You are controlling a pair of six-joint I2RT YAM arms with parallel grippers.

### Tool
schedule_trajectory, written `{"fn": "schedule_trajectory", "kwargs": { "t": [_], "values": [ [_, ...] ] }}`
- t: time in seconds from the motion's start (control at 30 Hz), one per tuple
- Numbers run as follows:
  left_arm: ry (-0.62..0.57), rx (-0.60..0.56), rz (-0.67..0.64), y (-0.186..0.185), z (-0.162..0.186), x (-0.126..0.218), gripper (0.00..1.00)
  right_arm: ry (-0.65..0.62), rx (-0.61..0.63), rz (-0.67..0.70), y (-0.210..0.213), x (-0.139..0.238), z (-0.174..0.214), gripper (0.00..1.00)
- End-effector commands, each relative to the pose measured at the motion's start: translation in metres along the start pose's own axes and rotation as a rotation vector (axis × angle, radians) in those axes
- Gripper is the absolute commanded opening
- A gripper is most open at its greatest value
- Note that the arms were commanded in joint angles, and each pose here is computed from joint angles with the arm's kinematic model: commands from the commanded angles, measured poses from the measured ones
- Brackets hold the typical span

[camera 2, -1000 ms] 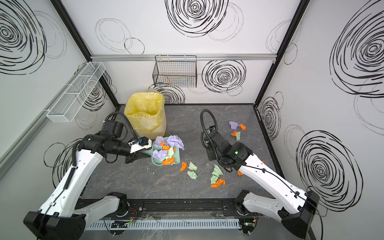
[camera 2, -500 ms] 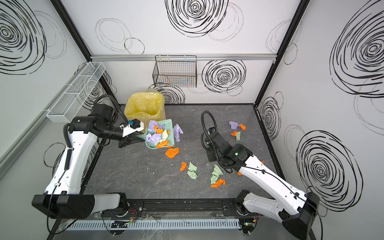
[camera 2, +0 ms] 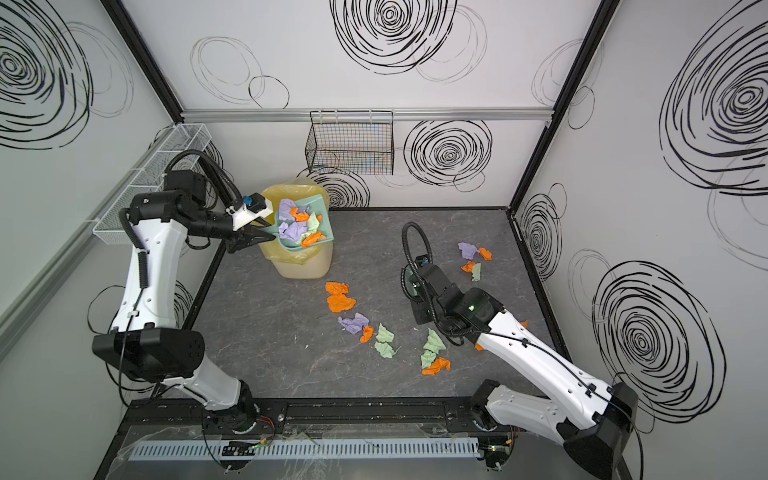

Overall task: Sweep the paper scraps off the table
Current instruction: 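Carry the loaded dustpan with the left gripper over the yellow-bagged bin, then tip the green dustpan over the bin with the left gripper to empty it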

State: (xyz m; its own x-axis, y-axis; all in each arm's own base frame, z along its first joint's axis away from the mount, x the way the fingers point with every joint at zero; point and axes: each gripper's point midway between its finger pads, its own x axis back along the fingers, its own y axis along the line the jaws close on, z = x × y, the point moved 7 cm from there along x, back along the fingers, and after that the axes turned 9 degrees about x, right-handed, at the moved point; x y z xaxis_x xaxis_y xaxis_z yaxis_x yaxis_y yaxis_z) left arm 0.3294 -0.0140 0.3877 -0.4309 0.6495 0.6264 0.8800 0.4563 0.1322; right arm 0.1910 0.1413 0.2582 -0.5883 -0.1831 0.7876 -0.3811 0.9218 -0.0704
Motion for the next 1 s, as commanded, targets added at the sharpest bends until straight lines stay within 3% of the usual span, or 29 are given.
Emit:
{"fn": "schedule_trajectory", "kwargs": {
  "t": [0.0,0.2,0.43,0.97],
  "values": [
    [0.02,0.0,-0.063,0.023,-0.003,0.009,0.0,-0.015,-0.003,0.001,0.0,-0.003,-0.001,0.0],
    [0.109,-0.036,-0.199,0.074,0.003,0.013,0.0,-0.02,-0.001,-0.01,0.002,-0.006,0.0,0.0],
    [0.295,-0.188,-0.364,0.108,0.005,0.008,0.0,-0.019,0.0,-0.016,0.002,-0.008,0.002,0.0],
    [0.564,-0.578,-0.701,0.119,-0.019,0.022,0.0,-0.034,0.001,-0.038,0.003,-0.004,0.003,0.0]
  ]
}}
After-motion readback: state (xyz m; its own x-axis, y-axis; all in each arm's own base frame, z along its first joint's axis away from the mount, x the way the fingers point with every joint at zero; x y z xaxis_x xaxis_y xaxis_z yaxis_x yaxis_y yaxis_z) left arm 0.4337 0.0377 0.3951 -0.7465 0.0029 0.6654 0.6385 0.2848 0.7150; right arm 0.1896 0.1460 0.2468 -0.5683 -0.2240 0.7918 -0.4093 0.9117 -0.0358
